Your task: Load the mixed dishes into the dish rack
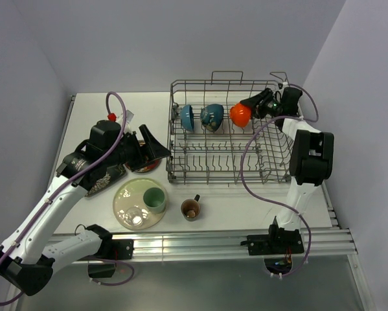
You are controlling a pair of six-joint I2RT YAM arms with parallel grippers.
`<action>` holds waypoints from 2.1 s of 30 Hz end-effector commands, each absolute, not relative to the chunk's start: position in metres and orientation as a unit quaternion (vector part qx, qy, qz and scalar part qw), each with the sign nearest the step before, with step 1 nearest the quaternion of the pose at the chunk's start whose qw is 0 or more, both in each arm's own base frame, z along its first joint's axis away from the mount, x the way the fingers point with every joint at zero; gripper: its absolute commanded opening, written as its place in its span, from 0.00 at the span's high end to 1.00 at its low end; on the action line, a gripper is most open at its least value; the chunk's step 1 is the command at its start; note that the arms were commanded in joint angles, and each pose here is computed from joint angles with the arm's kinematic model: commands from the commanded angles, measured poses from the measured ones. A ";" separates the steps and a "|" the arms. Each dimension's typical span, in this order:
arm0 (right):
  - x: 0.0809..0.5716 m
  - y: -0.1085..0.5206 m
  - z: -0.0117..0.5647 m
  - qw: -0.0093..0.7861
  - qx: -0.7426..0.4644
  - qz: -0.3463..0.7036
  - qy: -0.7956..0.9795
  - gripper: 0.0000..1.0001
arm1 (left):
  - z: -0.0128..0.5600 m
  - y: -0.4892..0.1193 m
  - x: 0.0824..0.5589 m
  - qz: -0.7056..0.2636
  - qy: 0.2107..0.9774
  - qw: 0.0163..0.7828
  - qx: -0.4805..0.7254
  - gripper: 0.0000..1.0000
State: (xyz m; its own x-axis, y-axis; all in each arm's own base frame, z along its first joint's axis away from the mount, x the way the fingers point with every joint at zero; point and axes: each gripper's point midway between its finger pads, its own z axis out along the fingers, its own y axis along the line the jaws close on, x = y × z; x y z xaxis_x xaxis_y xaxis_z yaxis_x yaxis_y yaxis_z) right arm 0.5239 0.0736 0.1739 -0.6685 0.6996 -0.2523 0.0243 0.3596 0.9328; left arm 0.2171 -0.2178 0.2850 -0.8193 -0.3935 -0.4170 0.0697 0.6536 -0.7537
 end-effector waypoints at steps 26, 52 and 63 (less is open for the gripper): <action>0.469 0.043 0.201 0.348 0.208 0.358 0.841 0.19 | 0.172 -0.150 0.172 -0.196 0.940 0.165 -0.223 0.17; 0.337 0.163 0.379 0.422 0.017 0.433 0.796 0.19 | 0.112 -0.150 0.185 -0.136 0.965 0.133 -0.180 0.95; 0.249 0.233 0.385 0.282 -0.093 0.588 0.753 0.00 | 0.296 -0.173 0.195 -0.327 0.883 0.278 -0.189 1.00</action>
State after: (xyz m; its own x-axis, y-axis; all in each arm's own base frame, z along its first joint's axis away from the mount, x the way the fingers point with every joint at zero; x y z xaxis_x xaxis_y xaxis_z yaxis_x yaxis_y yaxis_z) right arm 0.2898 0.2133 0.3591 -0.7935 0.2705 -0.5451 -0.3884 0.4644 0.7959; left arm 0.1930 -0.1548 0.2324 -0.8128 -0.4669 -0.3484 -0.2494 0.8193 -0.5162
